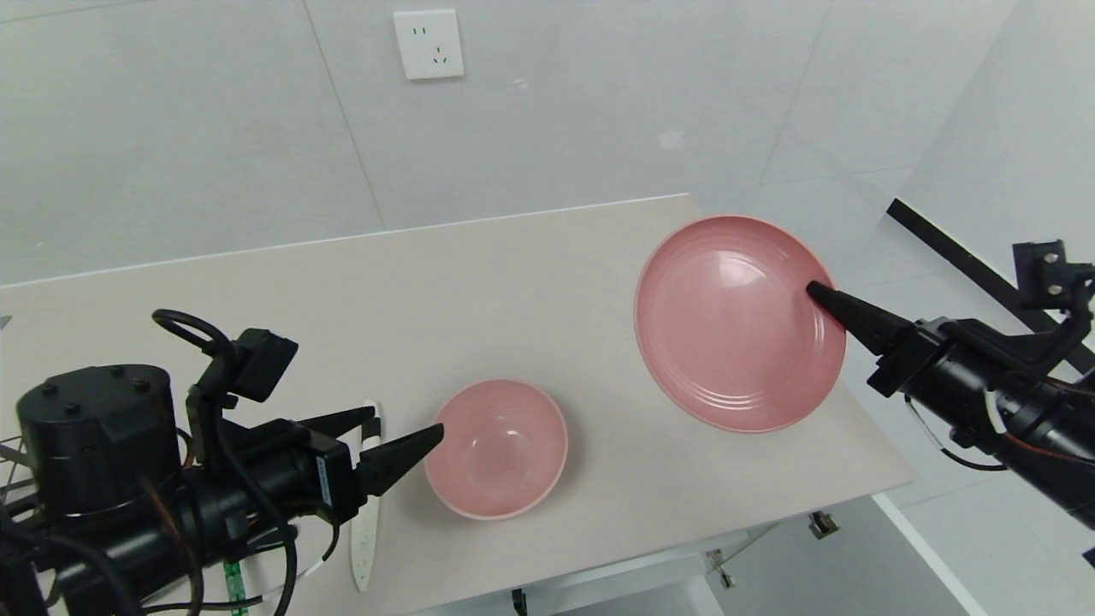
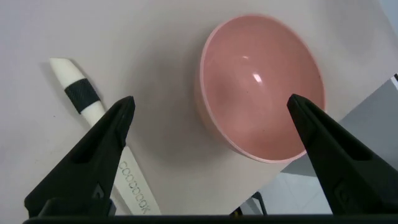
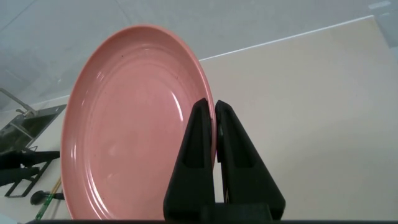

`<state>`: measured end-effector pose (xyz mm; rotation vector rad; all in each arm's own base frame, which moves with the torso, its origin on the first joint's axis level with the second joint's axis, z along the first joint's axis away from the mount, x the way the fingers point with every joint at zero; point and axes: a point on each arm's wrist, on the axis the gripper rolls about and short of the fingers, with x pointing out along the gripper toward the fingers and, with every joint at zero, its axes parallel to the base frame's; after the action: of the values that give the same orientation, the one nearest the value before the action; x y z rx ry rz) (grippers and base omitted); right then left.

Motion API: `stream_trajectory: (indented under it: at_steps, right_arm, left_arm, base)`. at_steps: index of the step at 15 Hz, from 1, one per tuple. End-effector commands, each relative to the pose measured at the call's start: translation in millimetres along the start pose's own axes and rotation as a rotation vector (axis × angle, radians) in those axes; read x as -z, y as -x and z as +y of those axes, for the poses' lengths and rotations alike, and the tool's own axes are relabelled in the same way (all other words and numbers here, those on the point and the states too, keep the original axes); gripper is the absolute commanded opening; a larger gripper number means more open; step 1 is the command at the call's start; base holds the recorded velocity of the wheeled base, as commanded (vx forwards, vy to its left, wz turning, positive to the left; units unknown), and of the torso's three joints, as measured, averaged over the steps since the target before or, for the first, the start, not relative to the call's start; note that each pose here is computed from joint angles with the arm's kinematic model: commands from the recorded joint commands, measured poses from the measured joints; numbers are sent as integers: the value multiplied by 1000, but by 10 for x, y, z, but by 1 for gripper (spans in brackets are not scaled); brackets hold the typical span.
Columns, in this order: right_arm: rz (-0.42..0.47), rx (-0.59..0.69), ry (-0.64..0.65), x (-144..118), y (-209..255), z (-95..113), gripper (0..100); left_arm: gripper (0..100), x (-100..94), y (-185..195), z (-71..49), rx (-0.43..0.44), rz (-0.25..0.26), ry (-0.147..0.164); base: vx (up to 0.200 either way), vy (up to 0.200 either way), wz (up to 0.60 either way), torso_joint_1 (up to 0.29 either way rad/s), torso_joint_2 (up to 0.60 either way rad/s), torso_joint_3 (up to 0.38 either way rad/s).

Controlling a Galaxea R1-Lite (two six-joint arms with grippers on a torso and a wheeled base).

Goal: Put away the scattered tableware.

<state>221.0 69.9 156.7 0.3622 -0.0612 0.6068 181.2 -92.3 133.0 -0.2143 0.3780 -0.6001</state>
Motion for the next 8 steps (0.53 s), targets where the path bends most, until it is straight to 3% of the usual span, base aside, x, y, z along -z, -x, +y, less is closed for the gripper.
stream_trajectory:
  at_steps: [1,4,8]
  right_arm:
    - [-19,-8,4,-56,77,46,0]
    - [-22,-14,6,-61,62,55,0]
    - [-15,-11,4,-44,58,47,0]
  left_arm:
    - [100,98,-109,62,-58,47,13]
    - [100,159,-188,109,-141,68,14]
    - [100,309,-265,134,-139,110,13]
  base:
    - [0,0,0,0,0,0]
    - [0,0,0,0,0,0]
    - [0,0,0,0,0,0]
